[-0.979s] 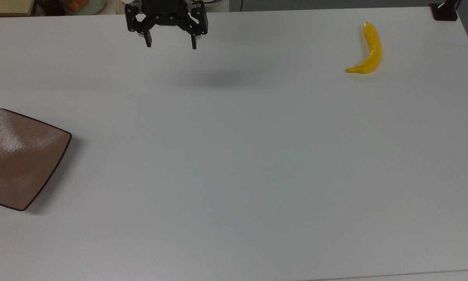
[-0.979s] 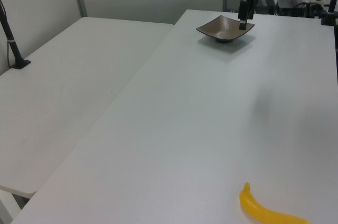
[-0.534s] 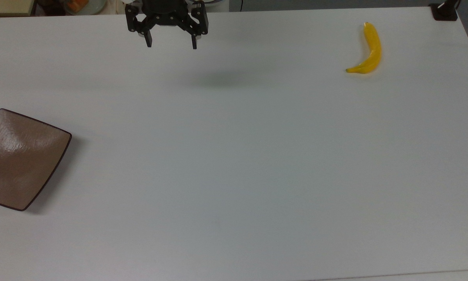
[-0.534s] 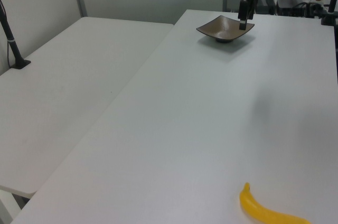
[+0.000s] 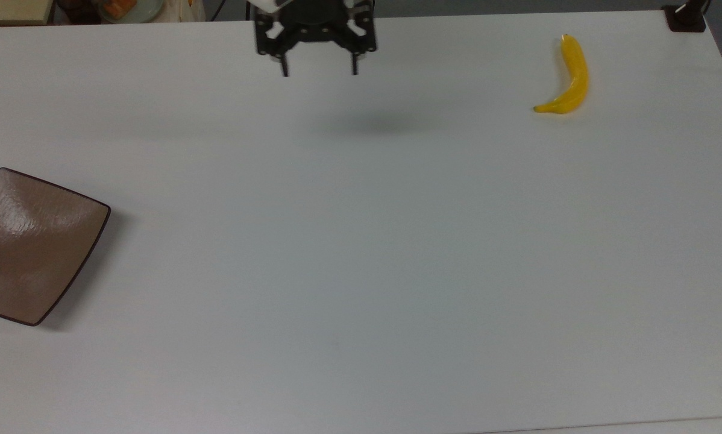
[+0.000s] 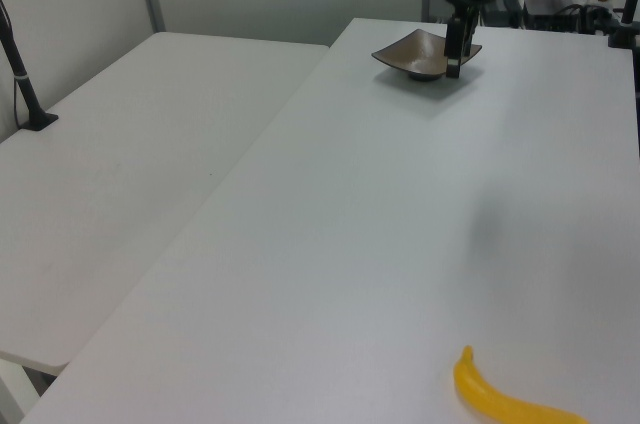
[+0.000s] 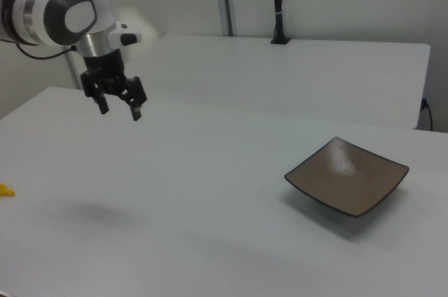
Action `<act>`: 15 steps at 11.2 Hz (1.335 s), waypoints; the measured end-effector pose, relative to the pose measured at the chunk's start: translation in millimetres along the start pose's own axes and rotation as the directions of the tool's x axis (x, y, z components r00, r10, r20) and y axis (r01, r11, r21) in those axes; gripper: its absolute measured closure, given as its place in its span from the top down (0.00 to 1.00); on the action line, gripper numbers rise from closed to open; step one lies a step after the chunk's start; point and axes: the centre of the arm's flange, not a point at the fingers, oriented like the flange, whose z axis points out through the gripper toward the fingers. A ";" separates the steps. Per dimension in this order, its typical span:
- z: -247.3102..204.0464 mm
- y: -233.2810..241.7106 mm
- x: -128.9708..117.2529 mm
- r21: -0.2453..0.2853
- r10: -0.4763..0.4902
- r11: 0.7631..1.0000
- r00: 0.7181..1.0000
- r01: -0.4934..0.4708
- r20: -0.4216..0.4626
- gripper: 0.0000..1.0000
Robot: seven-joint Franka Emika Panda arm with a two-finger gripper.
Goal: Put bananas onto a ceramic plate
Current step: 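Move the open gripper over to the yellow banana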
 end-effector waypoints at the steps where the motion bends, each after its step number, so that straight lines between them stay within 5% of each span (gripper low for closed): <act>1: 3.3 -18.9 -1.2 0.020 -0.003 1.000 1.000 0.002 0.008 1.00; 7: 36.0 -185.0 -32.5 0.112 -0.058 0.993 0.994 0.047 0.098 1.00; 11: 79.9 -319.2 -97.1 0.144 0.038 0.988 0.994 -0.053 0.104 1.00; 15: 129.3 -372.8 -127.9 0.152 0.106 0.980 0.984 -0.127 0.141 1.00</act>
